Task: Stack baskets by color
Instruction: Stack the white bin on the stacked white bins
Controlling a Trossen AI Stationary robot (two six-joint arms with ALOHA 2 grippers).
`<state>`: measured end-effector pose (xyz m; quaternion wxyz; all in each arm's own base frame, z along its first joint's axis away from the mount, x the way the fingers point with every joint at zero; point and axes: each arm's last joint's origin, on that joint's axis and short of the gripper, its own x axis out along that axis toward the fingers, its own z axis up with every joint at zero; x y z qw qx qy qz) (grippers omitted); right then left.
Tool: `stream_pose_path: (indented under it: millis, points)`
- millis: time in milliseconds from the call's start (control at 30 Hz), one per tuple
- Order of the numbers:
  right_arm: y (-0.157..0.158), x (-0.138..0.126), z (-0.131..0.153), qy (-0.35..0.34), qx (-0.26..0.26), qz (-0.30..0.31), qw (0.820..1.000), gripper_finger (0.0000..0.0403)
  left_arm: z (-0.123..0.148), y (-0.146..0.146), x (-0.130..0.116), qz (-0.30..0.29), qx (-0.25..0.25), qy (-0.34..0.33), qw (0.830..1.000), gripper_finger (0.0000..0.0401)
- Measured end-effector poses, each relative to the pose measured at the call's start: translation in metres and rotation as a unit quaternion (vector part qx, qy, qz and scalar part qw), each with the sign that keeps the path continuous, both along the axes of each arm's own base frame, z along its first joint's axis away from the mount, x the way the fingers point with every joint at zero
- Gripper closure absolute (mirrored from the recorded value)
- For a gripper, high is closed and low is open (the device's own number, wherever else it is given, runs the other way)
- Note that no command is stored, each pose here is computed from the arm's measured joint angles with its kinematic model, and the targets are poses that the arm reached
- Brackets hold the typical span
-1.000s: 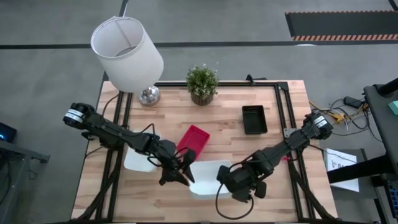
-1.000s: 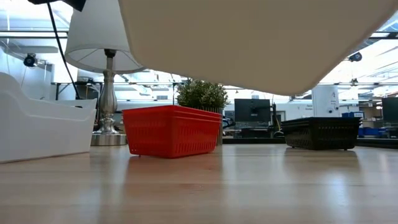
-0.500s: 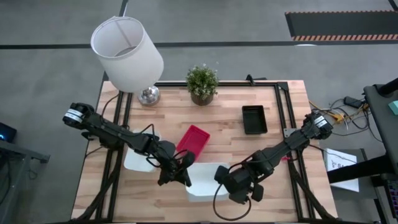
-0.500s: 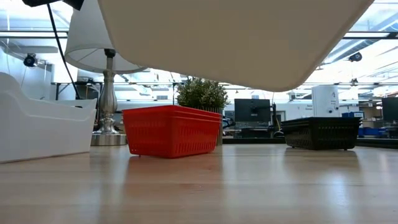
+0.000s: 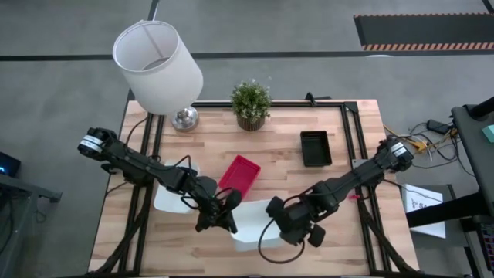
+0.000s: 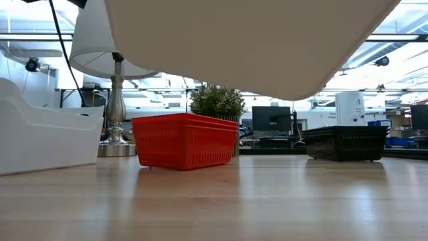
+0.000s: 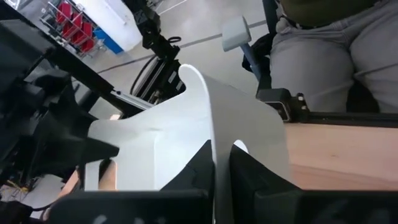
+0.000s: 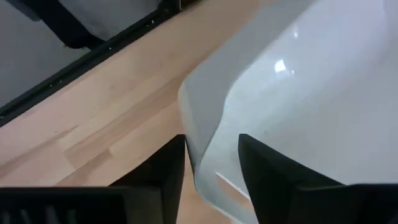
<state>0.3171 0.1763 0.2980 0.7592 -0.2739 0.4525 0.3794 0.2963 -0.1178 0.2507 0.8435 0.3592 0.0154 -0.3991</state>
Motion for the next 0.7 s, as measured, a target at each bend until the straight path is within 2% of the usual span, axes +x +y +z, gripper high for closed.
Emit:
stream_pose_path:
  millis: [200, 500, 700]
  points:
    - [-0.014, -0.019, 0.025, 0.005, 0.010, -0.032, 0.999, 0.0254, 0.007, -0.003, 0.000, 0.022, -0.005, -0.007, 1.000, 0.0400]
    - [-0.032, -0.052, 0.073, -0.068, 0.054, -0.022, 0.996, 0.0269, 0.007, -0.010, -0.001, 0.078, -0.017, 0.005, 0.997, 0.0400]
    - [-0.038, -0.061, 0.088, -0.107, 0.065, -0.026, 0.992, 0.0265, 0.009, -0.013, -0.002, 0.078, -0.025, -0.009, 0.997, 0.0400]
